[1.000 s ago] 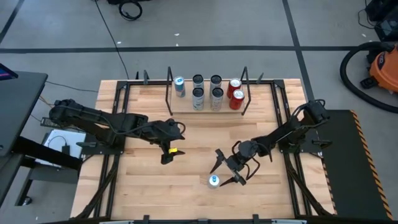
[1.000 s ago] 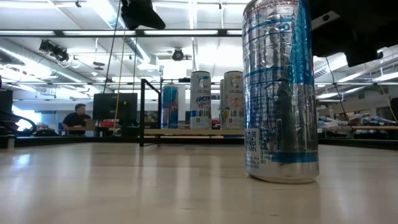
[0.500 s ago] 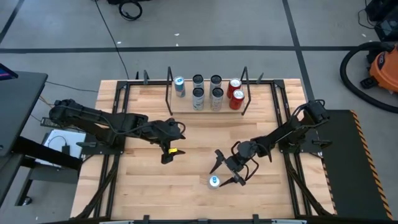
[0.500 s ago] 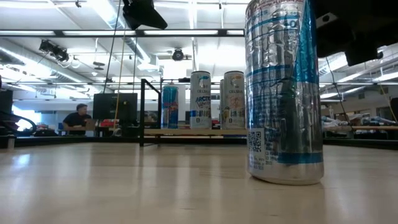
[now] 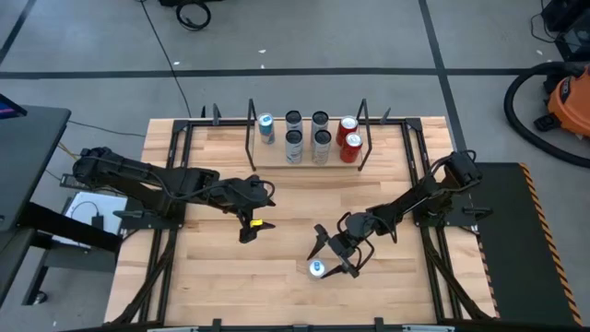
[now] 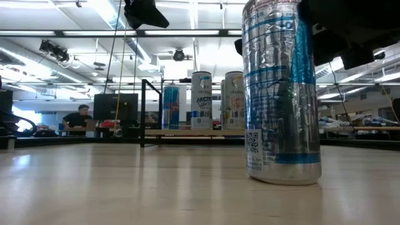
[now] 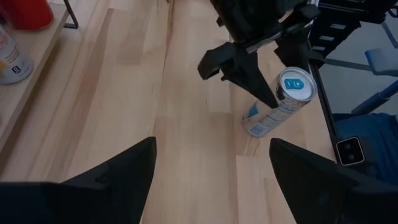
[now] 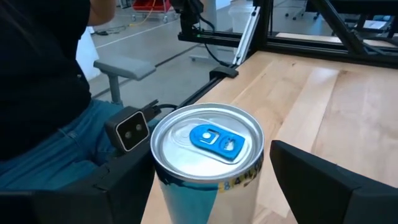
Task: Place canned beverage on shelf
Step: Put the blue soda can aligned with the other blue soda can on the shelf
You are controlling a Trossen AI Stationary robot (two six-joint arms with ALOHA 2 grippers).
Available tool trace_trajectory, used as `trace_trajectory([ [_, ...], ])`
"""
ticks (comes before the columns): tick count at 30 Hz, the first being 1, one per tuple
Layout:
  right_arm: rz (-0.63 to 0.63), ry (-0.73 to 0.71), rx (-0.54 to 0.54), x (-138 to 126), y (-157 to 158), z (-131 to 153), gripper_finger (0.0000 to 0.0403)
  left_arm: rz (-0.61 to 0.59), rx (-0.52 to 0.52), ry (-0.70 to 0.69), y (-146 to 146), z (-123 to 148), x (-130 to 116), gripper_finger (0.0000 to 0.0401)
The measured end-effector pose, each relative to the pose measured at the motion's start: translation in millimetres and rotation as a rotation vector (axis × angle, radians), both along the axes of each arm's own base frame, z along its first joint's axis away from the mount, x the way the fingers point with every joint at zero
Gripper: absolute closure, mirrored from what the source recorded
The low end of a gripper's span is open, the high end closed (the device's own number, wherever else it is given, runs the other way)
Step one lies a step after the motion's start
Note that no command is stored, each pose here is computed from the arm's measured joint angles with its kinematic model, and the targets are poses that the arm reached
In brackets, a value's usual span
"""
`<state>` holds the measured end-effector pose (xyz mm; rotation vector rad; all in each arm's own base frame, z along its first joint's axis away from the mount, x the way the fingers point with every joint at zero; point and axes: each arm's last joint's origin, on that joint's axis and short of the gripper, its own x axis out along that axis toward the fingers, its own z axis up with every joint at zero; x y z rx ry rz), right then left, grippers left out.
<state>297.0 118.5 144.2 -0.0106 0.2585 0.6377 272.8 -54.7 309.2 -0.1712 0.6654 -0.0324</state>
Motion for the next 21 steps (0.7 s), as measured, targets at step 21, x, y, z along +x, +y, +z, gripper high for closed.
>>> trace_trajectory([
  [21, -0.288, -0.021, 0.006, 38, -18, 30, 0.016, 0.163, 0.045, -0.001, 33, 2, 3, 0.0087],
])
